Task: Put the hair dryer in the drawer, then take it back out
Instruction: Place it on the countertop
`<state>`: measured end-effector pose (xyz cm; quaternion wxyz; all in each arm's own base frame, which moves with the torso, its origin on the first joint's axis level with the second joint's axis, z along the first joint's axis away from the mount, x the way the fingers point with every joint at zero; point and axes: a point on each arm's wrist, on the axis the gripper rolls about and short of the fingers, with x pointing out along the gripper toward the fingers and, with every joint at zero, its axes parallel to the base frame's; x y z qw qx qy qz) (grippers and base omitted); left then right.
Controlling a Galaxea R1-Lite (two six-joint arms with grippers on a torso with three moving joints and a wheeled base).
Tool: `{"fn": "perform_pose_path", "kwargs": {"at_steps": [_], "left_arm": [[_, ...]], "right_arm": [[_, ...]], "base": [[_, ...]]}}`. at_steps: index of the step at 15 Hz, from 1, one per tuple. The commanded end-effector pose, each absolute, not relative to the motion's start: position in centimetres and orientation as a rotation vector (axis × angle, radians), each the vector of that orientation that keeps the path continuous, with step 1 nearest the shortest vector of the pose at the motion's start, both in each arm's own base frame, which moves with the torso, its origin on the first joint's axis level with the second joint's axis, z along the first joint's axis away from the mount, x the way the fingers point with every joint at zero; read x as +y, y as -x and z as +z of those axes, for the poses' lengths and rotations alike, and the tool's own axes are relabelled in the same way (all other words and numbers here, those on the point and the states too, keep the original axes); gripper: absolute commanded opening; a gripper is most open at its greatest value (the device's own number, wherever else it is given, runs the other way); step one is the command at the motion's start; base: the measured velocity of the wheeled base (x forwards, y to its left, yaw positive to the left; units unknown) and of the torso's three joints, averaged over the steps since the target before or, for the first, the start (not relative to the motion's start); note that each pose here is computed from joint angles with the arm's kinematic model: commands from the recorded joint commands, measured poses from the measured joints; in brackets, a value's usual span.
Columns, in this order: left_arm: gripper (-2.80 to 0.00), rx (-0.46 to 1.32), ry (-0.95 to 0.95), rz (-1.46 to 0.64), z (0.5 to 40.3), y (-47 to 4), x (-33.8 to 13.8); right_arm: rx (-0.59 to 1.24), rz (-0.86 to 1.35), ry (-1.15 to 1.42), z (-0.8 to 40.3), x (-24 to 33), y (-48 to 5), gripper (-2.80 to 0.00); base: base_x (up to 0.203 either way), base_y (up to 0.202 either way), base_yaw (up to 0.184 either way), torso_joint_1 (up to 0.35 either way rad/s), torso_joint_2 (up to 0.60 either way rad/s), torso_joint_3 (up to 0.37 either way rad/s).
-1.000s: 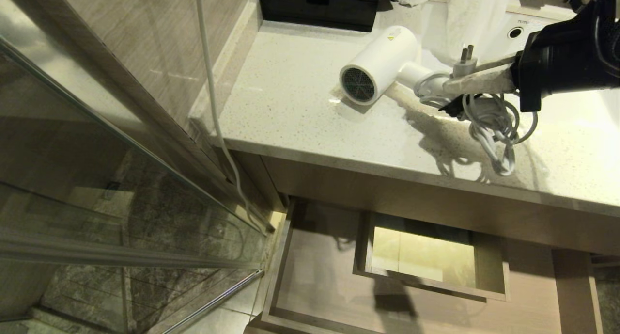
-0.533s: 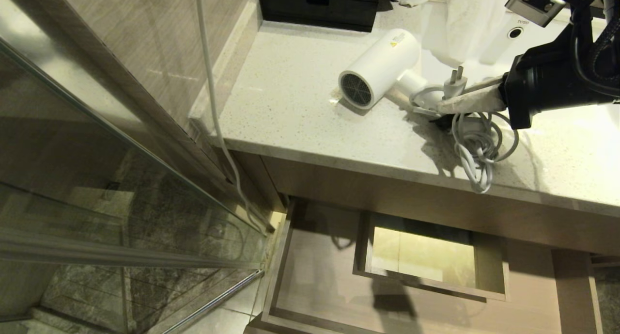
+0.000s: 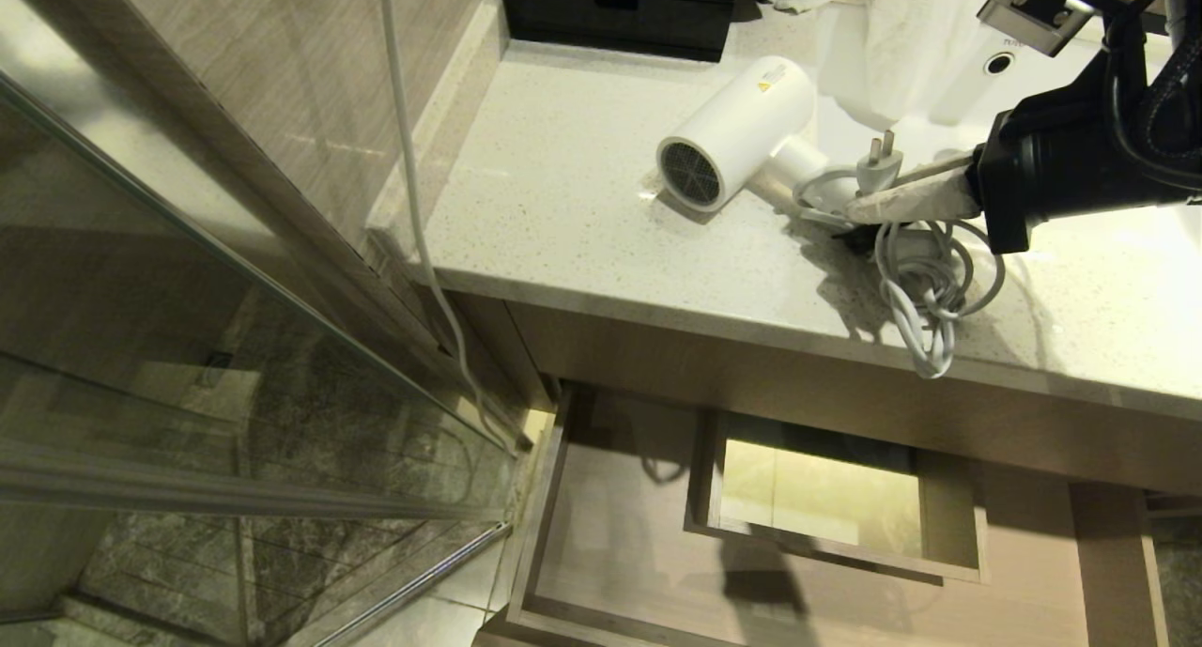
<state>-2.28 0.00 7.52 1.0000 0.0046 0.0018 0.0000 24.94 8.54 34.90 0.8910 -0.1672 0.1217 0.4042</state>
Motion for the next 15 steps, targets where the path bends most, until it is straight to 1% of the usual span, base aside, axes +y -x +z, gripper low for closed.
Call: {"fn": "perform_pose_path", "kwargs": {"at_steps": [1,6,7,8,11,15], "left_arm": [[-2.80,0.003,-0.009,0.000,7.5,2.3,0.0],[-2.80,0.003,-0.009,0.000,7.5,2.3,0.0],[-2.80,0.003,-0.009,0.000,7.5,2.3,0.0],[-2.80,0.003,-0.009,0.001,7.5,2.3,0.0],[-2.80,0.003,-0.009,0.001,7.5,2.3,0.0],[-2.80,0.003,-0.009,0.000,7.5,2.3,0.0]], "right_arm": [[0.250,0.840,0.349,35.0,8.5,-24.8,-2.80],[0.243,0.836,0.348,35.2,8.3,-24.6,-2.80],[0.235,0.837,0.351,35.3,8.3,-24.4,-2.44],[0.228,0.836,0.358,35.4,8.2,-24.4,0.00],[0.233,0.835,0.357,35.3,8.2,-24.3,0.00],[0.195,0.825,0.363,36.1,7.8,-23.3,0.00]], "base": [[0.000,0.000,0.000,0.000,0.00,0.000],[0.000,0.000,0.000,0.000,0.00,0.000],[0.000,0.000,0.000,0.000,0.00,0.000],[0.000,0.000,0.000,0.000,0.00,0.000],[0.000,0.000,0.000,0.000,0.00,0.000],[0.000,0.000,0.000,0.000,0.00,0.000]]}}
